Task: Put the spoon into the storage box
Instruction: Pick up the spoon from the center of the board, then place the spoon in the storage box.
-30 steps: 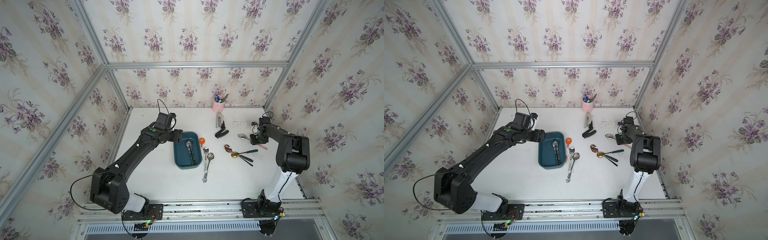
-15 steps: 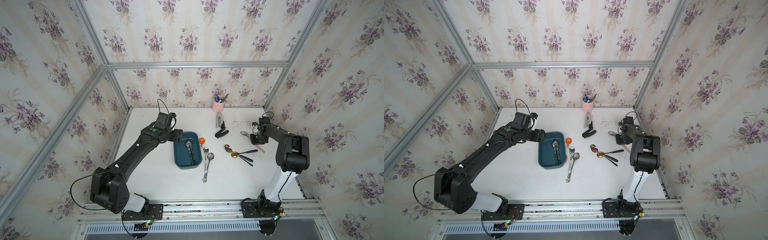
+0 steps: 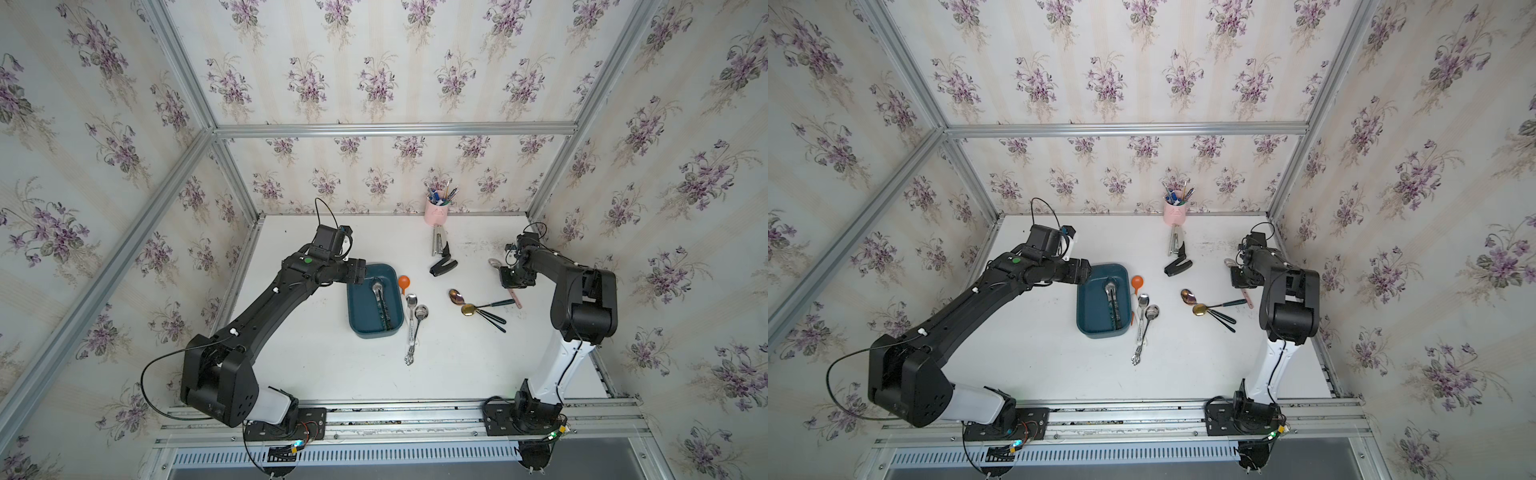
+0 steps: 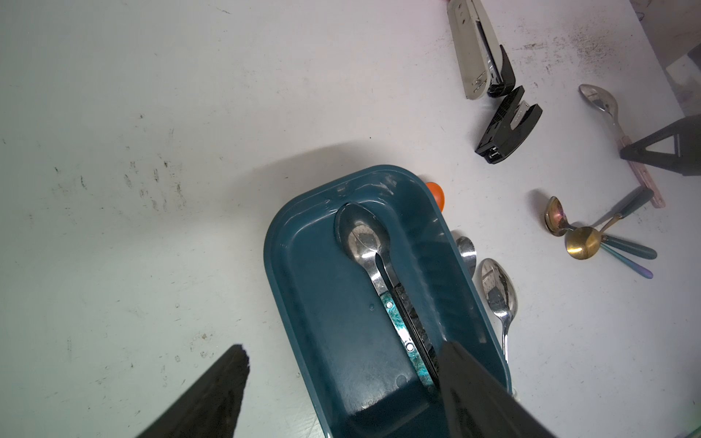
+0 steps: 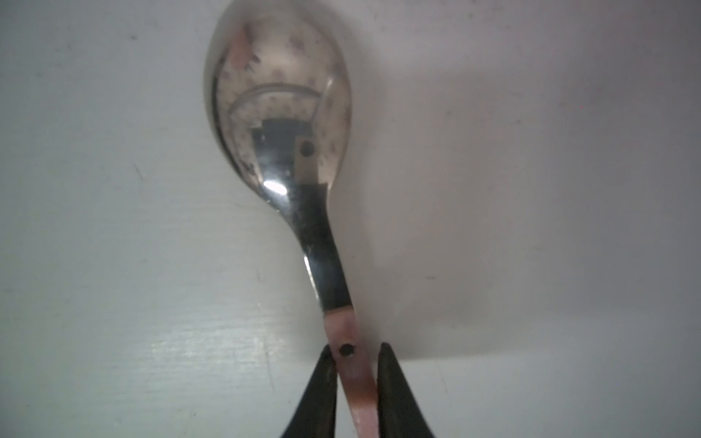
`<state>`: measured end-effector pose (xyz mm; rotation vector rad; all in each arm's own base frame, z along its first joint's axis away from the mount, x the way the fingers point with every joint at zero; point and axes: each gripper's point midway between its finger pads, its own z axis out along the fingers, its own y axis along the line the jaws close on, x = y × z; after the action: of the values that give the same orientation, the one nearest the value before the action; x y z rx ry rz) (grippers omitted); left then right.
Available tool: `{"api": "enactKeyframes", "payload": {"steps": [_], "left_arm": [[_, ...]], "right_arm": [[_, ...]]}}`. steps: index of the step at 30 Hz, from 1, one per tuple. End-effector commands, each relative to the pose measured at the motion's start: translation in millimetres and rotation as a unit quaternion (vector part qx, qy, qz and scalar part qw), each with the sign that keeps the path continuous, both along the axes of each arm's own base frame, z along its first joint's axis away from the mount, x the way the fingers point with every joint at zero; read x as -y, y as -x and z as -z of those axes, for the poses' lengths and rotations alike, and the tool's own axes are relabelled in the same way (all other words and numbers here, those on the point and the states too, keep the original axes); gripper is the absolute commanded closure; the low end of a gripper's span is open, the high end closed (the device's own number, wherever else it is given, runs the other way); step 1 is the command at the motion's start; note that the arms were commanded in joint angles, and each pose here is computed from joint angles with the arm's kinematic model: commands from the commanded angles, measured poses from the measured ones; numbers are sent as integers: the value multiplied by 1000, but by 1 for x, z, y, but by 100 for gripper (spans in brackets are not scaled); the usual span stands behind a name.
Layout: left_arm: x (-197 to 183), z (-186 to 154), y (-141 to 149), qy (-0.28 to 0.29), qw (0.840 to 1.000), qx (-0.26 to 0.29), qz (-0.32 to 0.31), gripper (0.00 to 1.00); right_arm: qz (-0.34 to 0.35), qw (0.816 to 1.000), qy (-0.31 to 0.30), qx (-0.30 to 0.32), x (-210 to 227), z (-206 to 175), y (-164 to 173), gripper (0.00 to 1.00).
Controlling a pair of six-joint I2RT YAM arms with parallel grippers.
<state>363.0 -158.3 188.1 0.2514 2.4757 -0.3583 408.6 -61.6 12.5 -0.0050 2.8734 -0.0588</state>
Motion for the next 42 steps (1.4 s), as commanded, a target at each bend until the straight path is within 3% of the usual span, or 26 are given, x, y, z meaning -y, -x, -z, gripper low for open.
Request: {"api": "enactKeyframes", "payload": {"steps": [1,15,23,36,42], "left_arm": [[-1,-4,2,2,1000,-1,-1,18],[2,-7,-1,6,1000,-1,-1,17],[3,-4,-4,5,1000,-5,-3,17],[8,2,-10,7,1000,-19,-3,17],[4,19,-13,-3,999,-39,-14,17]], "right_arm": [[8,1000,-7,-15,-2,6,5,83],[0,1000,-14,-7,-5,2,-2,91],[-1,1000,-7,14,-14,-20,-9,92],[-12,998,7,62,-57,-89,-19,94],[-35,994,-9,107,-116,-136,-25,94]]}}
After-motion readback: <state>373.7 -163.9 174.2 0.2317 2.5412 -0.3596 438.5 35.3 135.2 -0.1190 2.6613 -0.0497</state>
